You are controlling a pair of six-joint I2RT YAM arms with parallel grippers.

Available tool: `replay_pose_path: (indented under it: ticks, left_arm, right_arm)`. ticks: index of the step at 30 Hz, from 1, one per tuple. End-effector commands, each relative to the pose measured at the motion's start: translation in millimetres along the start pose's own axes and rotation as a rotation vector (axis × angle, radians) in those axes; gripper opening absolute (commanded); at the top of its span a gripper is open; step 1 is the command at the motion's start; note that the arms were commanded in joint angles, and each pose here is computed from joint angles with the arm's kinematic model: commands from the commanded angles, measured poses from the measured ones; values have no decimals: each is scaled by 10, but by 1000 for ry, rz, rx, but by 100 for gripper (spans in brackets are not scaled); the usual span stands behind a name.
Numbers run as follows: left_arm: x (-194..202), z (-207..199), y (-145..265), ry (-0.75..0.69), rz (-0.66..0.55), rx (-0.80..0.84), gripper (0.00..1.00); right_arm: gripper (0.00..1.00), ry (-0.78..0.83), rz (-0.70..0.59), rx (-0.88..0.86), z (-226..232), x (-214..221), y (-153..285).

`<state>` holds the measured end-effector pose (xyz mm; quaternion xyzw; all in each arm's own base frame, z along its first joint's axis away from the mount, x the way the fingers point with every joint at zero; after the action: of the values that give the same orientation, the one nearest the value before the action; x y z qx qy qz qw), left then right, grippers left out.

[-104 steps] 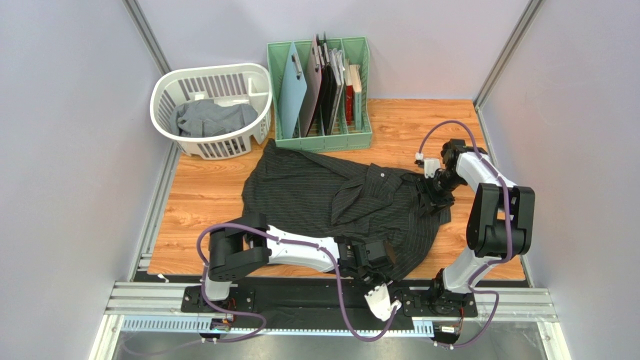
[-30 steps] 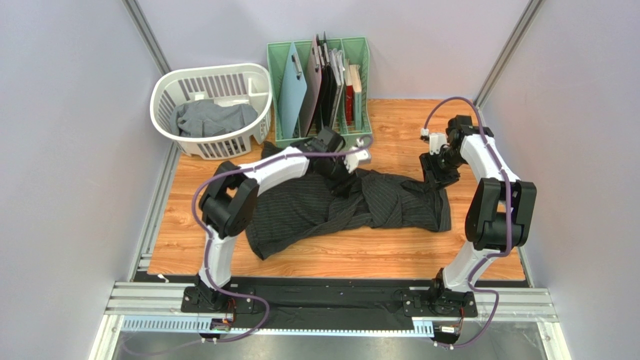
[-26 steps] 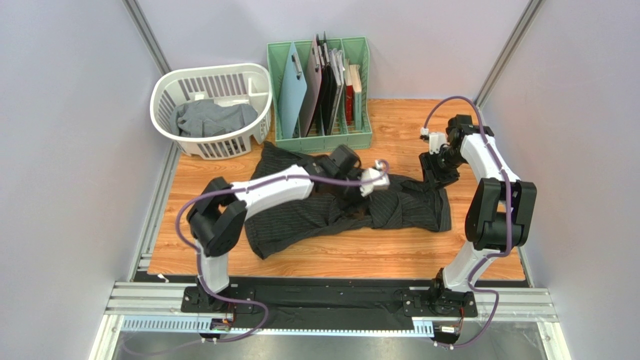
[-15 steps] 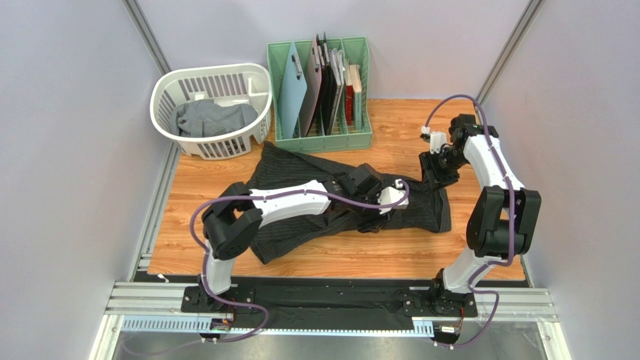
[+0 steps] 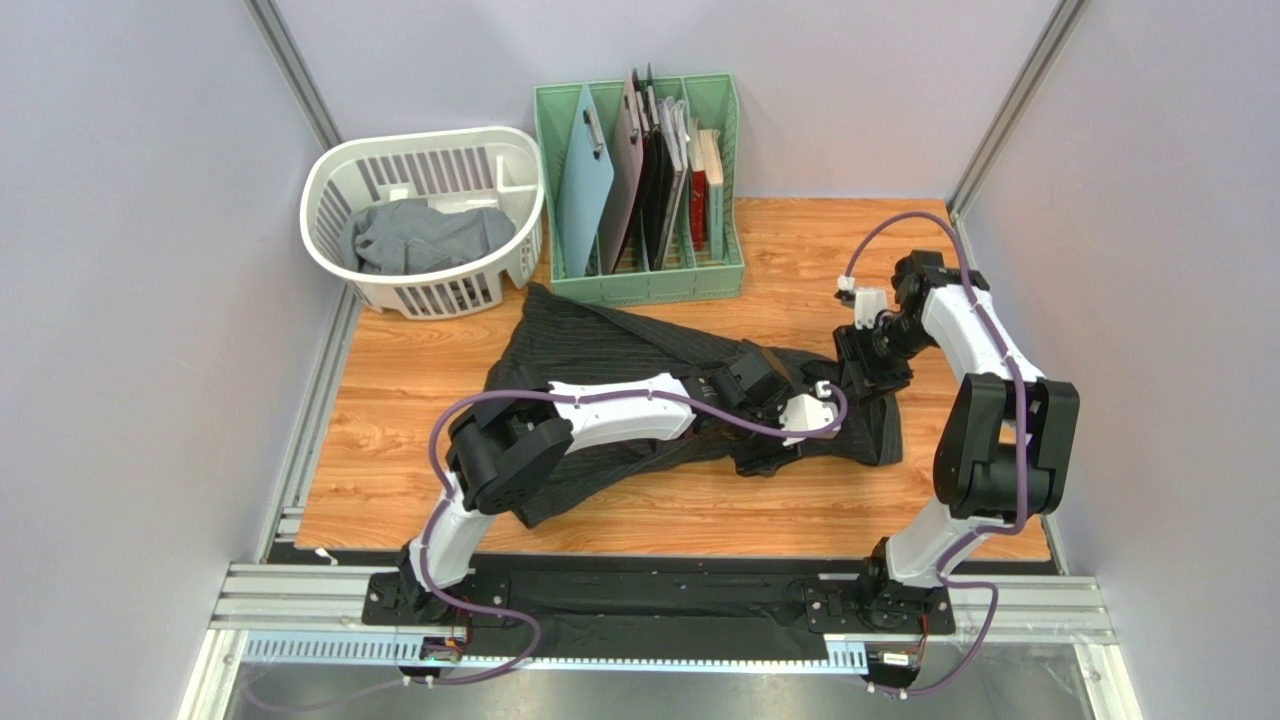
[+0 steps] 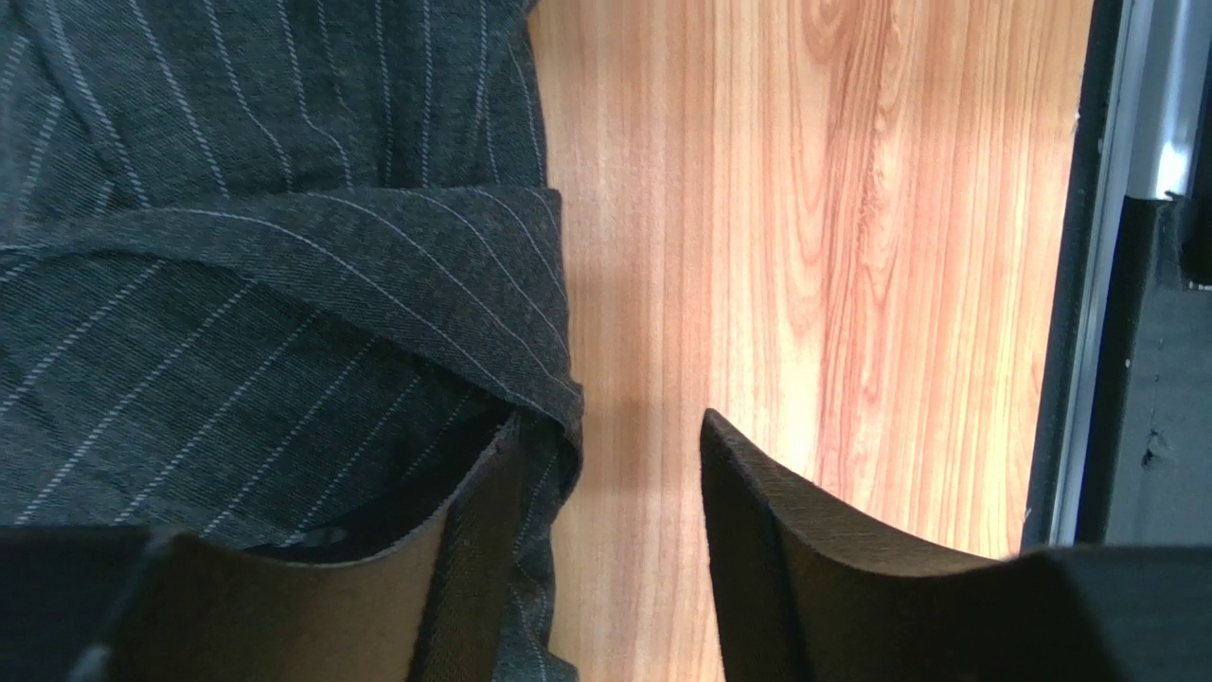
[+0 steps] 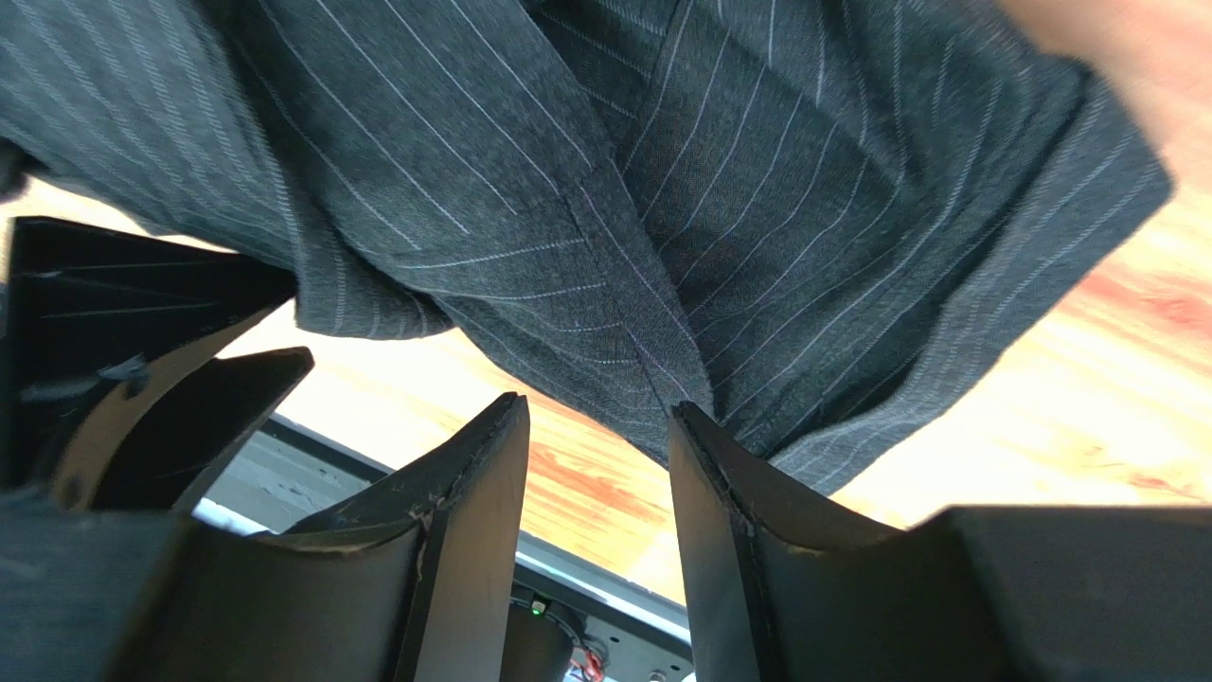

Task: Fold and stack the long sleeve shirts
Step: Flatten the shirt out

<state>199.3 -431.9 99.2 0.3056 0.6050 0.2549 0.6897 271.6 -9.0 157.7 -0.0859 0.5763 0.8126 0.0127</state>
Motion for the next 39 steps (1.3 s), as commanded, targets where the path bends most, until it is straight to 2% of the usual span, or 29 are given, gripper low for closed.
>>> replay_pose_path:
  ticks: [1, 3, 4, 6, 8, 9, 13, 22, 26, 33, 39]
  left_arm:
    - [-196, 83, 26, -56, -65, -29, 48]
    - [-166, 95, -9, -53, -45, -30, 40]
    - [-160, 99, -16, -53, -38, -30, 30]
    - [-167, 82, 12, -57, -36, -16, 23]
    - [-226, 59, 110, -75, -55, -8, 5]
    - [-218, 35, 147, -79, -58, -3, 0]
    - [-388, -55, 444, -106, -109, 32, 0]
    - [-1017, -570, 1691, -193, -272, 217, 0]
    - [-1034, -764, 2098, -207, -242, 244, 0]
    - [-1011, -774, 2565, -220, -244, 150, 0]
    - [-872, -344, 2833, -52, -284, 29, 0]
  right_arm:
    - [45, -9, -28, 17, -53, -41, -77]
    - [45, -10, -28, 23, -68, -37, -102]
    - [45, -9, -28, 29, -77, -37, -105]
    - [45, -3, -23, 47, -113, -32, -142]
    - [44, -5, -15, 69, -169, -40, -202]
    - [44, -7, -3, 77, -192, -22, -238]
    - [43, -18, 9, 91, -264, -36, -353]
    - [42, -25, 22, 135, -409, -151, -520]
    - [42, -30, 17, 141, -439, -198, -580]
    - [41, -40, 8, 135, -450, -266, -606]
    - [41, -38, -26, 134, -420, -421, -547]
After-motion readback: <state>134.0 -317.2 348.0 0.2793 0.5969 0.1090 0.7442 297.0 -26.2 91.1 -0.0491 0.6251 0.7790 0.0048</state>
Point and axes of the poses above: each gripper's point midway between its finger pads, its own y axis back along the fingers, its own z axis along the line the jaws close on, x = y × z, the point moved 7 cm from there along y, back along the fingers, and after that the axes turned 10 degrees about -y, right-handed, at the moved point
